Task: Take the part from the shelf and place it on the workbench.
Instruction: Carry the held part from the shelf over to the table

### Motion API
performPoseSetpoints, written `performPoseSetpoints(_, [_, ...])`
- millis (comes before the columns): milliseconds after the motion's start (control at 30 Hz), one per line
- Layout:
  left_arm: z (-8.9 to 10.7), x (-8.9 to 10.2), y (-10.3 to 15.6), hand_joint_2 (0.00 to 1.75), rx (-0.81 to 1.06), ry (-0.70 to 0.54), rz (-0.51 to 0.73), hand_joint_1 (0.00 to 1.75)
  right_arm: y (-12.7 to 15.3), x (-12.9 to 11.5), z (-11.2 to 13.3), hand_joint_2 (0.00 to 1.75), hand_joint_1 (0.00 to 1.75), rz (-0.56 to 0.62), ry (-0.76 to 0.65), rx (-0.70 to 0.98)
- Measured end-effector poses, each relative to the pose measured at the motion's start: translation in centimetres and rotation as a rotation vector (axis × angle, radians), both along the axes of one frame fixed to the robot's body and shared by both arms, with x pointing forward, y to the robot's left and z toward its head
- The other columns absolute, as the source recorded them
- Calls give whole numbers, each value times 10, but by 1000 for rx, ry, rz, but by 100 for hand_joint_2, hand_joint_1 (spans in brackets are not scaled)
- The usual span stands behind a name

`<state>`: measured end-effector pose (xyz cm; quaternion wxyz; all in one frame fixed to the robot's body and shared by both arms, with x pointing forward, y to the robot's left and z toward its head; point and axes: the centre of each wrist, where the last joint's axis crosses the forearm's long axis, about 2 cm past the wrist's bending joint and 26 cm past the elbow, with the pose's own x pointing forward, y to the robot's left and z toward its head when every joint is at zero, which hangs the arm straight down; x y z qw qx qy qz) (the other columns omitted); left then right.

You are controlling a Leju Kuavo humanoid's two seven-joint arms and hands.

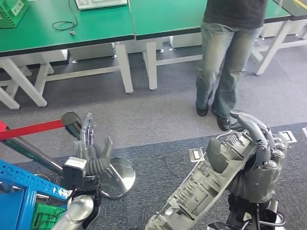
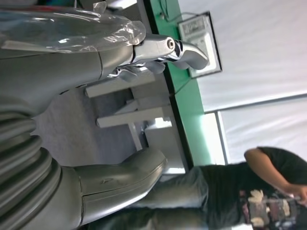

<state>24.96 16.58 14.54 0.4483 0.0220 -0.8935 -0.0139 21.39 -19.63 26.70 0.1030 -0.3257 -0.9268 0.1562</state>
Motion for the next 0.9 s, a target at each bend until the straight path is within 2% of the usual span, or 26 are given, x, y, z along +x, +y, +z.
performPoseSetpoints(900, [5, 5, -1, 175, 4, -25, 4, 0, -2, 3, -1, 175, 175, -2, 16, 12])
